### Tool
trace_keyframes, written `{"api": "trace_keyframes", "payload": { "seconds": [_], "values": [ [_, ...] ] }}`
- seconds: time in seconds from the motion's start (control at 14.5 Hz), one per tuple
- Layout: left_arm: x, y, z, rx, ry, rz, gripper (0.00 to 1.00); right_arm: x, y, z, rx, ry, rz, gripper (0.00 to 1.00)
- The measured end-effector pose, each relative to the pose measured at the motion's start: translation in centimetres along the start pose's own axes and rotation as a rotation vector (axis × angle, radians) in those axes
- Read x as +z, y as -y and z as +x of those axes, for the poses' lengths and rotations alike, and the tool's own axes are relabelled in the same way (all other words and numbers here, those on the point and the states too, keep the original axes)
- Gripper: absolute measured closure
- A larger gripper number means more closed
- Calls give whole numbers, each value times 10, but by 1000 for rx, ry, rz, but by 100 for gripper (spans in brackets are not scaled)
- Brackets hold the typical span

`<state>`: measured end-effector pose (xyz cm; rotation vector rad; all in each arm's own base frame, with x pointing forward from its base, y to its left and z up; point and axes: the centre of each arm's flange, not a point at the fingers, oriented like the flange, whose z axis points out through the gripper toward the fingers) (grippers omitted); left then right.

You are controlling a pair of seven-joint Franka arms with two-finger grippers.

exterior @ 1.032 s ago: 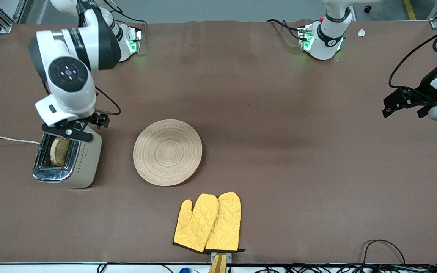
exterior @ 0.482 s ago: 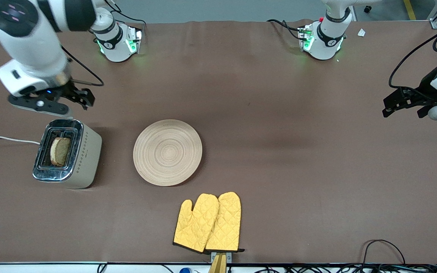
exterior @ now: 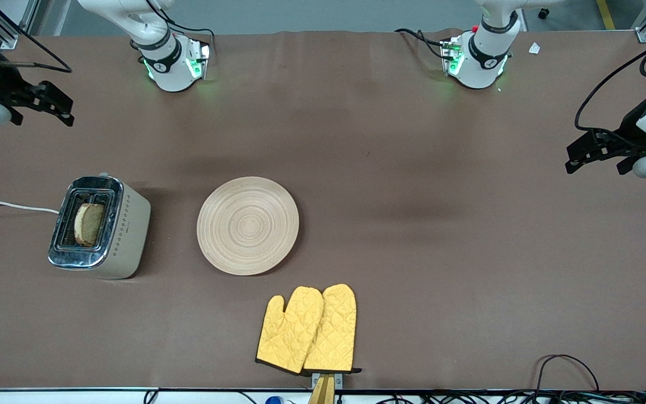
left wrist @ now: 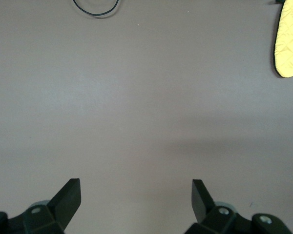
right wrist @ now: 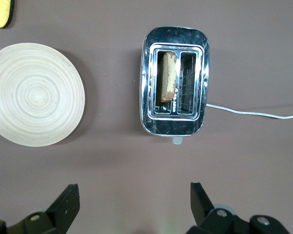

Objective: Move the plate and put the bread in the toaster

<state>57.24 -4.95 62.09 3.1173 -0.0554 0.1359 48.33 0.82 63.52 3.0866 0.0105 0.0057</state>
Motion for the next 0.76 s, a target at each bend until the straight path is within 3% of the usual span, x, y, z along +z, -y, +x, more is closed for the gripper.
{"api": "trace_keyframes", "payload": {
  "seconds": [0.41, 0.76],
  "values": [
    [0, 0, 0, 0, 0, 0, 0, 4, -32, 3, -40, -10, 55, 0],
    [-1, 0, 0, 0, -1, 0, 0, 0, -28, 4, -76, -20, 55, 0]
  ]
}}
